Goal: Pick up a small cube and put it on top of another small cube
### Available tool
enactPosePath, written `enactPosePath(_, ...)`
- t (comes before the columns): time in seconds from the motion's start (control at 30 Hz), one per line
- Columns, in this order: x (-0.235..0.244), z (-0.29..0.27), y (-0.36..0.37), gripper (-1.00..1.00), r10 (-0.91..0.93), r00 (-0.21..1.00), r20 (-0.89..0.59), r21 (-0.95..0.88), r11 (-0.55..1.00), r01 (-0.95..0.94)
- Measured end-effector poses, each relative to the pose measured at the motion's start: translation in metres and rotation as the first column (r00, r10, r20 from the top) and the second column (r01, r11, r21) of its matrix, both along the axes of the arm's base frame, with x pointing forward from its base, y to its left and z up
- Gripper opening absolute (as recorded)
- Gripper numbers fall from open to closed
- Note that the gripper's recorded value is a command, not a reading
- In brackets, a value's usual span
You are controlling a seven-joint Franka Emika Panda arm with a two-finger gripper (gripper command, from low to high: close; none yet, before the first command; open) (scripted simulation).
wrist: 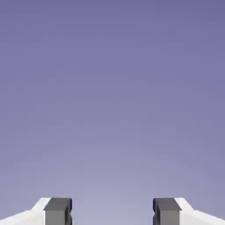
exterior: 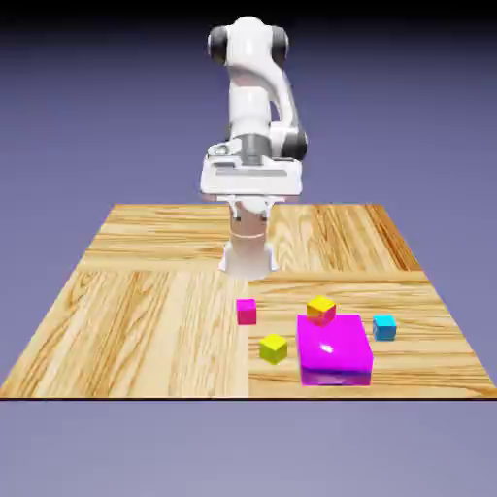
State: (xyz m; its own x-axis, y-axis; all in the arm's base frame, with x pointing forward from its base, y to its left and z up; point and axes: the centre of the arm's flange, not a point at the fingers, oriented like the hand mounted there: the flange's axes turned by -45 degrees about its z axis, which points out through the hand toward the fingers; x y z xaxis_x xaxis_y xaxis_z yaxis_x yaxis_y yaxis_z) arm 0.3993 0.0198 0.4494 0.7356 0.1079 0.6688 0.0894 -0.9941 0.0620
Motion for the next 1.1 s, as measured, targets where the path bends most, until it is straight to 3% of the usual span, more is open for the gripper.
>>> enactPosePath(0.23, 0.039, -0.062, 0.091, 0.00, 0.202, 0.916, -0.345, -0.162, 0.949, -0.271)
enactPosePath(0.57, 0.041, -0.159, 0.217, 0.00, 0.293, 0.614, -0.733, -0.251, 0.723, -0.644)
enactPosePath(0.8, 0.018, -0.218, 0.291, 0.00, 0.234, 0.398, -0.887, -0.234, 0.515, -0.825)
enactPosePath(1.1, -0.025, -0.273, 0.374, 0.00, 0.100, 0.202, -0.974, -0.171, 0.254, -0.952)
